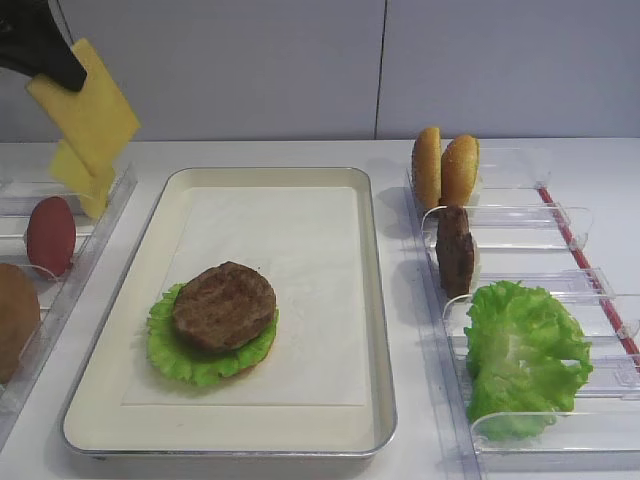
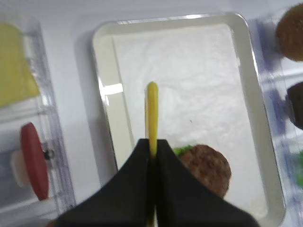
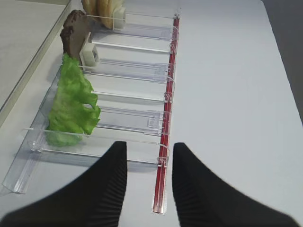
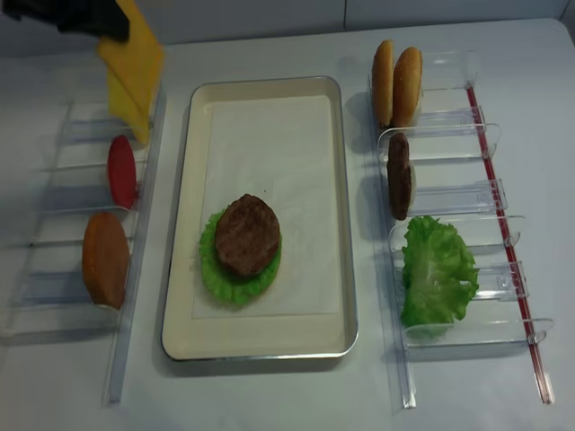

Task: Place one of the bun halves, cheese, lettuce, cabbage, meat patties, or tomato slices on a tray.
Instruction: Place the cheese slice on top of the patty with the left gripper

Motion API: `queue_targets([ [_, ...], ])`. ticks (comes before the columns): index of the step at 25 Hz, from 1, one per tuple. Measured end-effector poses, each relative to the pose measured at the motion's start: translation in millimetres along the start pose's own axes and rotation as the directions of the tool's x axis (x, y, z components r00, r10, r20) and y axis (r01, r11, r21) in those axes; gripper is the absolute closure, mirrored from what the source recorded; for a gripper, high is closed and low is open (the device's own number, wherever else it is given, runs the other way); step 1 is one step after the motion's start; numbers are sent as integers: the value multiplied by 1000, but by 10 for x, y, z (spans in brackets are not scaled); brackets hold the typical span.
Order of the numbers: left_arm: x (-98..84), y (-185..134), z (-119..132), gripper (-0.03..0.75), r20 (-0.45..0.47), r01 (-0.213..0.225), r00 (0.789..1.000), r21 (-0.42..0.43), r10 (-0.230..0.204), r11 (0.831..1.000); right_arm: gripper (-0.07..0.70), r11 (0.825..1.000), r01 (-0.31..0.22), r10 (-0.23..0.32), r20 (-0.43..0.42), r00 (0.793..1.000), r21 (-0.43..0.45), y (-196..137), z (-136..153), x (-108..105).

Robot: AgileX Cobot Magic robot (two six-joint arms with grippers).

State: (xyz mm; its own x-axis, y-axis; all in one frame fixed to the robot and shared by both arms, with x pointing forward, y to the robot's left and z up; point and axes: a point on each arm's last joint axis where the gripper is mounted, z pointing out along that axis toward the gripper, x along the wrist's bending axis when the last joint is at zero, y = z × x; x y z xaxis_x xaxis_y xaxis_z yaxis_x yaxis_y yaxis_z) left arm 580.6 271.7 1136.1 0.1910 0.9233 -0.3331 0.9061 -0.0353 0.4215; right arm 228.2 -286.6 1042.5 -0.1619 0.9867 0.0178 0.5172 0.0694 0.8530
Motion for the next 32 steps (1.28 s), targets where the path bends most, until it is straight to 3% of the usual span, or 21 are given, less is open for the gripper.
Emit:
queue_targets([
  [6,-121,-612,26,732,113,-3,994,81,-6,997,374,1000,0,0,0,1000,0,0,0,0],
  [9,-180,-925,130,732,214,4,977,94,-24,996,373,1000,0,0,0,1000,0,0,0,0],
  [12,-279,-1145,233,732,371,10,928,41,-25,999,373,1000,0,0,0,1000,0,0,0,0],
  [14,-329,-1256,331,732,482,50,875,15,-51,999,374,1000,0,0,0,1000,0,0,0,0],
  [16,-329,-1343,436,732,540,90,839,-20,-65,996,374,1000,0,0,0,1000,0,0,0,0],
  [17,-313,-1387,496,732,552,120,830,-35,-81,992,374,1000,0,0,0,1000,0,0,0,0],
  [20,-253,-1492,632,732,550,173,829,-82,-101,981,374,1000,0,0,0,1000,0,0,0,0],
  [23,-245,-1531,729,732,575,209,809,-90,-120,974,374,1000,0,0,0,1000,0,0,0,0],
  [28,-319,-1499,983,732,616,234,772,-49,-155,971,374,1000,0,0,0,1000,0,0,0,0],
  [32,-267,-1498,1194,732,610,259,765,1,-206,966,374,1000,0,0,0,1000,0,0,0,0],
])
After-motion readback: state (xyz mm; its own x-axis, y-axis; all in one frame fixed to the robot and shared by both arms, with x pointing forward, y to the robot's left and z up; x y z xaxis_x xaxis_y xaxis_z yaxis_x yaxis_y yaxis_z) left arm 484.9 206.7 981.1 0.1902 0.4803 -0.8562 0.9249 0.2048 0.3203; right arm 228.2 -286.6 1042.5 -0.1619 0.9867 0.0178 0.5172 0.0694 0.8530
